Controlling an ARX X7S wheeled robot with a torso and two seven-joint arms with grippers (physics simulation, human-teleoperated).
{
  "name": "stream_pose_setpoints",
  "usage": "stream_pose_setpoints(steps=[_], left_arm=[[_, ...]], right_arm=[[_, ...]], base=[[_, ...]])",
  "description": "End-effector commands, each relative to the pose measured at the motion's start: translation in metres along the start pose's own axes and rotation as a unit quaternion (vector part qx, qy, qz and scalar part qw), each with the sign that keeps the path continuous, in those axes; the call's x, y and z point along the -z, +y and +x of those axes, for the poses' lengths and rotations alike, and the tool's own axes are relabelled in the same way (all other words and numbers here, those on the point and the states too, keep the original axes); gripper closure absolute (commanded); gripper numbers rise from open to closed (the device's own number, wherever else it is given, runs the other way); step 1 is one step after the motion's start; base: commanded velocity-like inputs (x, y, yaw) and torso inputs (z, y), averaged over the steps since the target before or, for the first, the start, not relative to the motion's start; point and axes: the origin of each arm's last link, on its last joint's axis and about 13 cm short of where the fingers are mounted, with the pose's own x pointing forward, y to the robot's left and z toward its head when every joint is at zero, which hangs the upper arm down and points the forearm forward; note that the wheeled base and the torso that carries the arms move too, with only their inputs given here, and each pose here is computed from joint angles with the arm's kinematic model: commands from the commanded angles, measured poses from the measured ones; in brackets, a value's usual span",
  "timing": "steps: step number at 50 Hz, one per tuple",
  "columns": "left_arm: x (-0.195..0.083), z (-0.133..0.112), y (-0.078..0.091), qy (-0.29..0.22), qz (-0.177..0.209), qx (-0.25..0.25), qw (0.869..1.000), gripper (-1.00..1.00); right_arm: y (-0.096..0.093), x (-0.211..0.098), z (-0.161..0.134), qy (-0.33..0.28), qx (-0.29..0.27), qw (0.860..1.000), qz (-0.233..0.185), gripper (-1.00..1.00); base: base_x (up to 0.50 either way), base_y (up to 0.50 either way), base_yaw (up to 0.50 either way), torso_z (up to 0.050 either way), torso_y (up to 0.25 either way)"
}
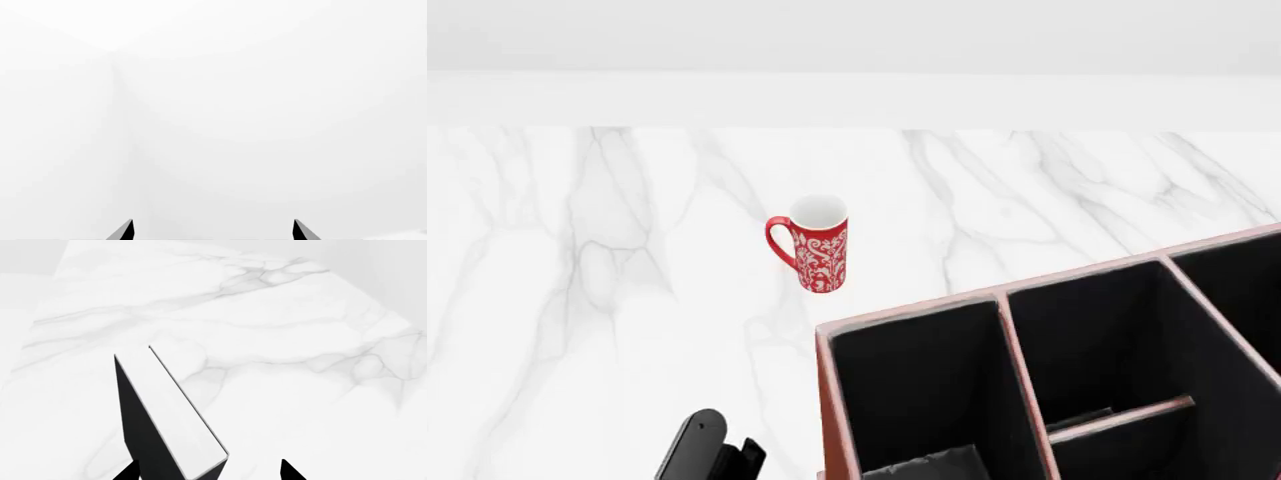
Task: Pick up the book and place it in the left compartment of the caddy.
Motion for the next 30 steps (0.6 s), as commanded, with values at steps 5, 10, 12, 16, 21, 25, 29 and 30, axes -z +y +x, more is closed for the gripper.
stream_pose_setpoints(steps=[5, 10, 12, 16, 21, 25, 29, 30], left_arm=[[0.0009, 0.0021, -0.0008, 0.017, 0.002, -0.004, 1.000, -1.00], [0.0010, 0.0021, -0.0010, 0.018, 0.002, -0.003, 1.000, -1.00], [0.0010, 0.0019, -0.0008, 0.017, 0.002, -0.003, 1.000, -1.00], [0.0010, 0.0024, -0.0011, 0.018, 0.003, -0.003, 1.000, -1.00], [0.0008, 0.0032, -0.0021, 0.020, 0.004, -0.001, 1.000, -1.00], [0.0009, 0.0030, -0.0018, 0.020, 0.004, -0.002, 1.000, -1.00], [0.0010, 0.0026, -0.0015, 0.020, 0.004, -0.002, 1.000, -1.00], [0.0010, 0.0025, -0.0016, 0.020, 0.004, -0.002, 1.000, -1.00]], right_arm=[[-0.0019, -0.0034, 0.0096, -0.015, -0.018, 1.000, 0.010, -1.00], [0.0010, -0.0027, 0.0123, -0.018, -0.025, 0.999, 0.014, -1.00], [0.0014, -0.0021, 0.0129, -0.018, -0.027, 0.999, 0.013, -1.00], [0.0004, -0.0013, 0.0139, -0.018, -0.027, 0.999, 0.015, -1.00], [0.0020, 0.0014, 0.0166, -0.018, -0.028, 0.999, 0.021, -1.00], [0.0031, 0.0016, 0.0176, -0.019, -0.031, 0.999, 0.021, -1.00], [0.0024, 0.0018, 0.0178, -0.019, -0.030, 0.999, 0.022, -1.00], [0.0019, 0.0023, 0.0178, -0.019, -0.029, 0.999, 0.023, -1.00]], base=[[0.00, 0.00, 0.00, 0.000, 0.000], [0.00, 0.00, 0.00, 0.000, 0.000], [0.00, 0.00, 0.00, 0.000, 0.000], [0.00, 0.00, 0.00, 0.000, 0.000], [0.00, 0.00, 0.00, 0.000, 0.000], [0.00, 0.00, 0.00, 0.000, 0.000], [0.00, 0.00, 0.00, 0.000, 0.000], [0.00, 0.00, 0.00, 0.000, 0.000]])
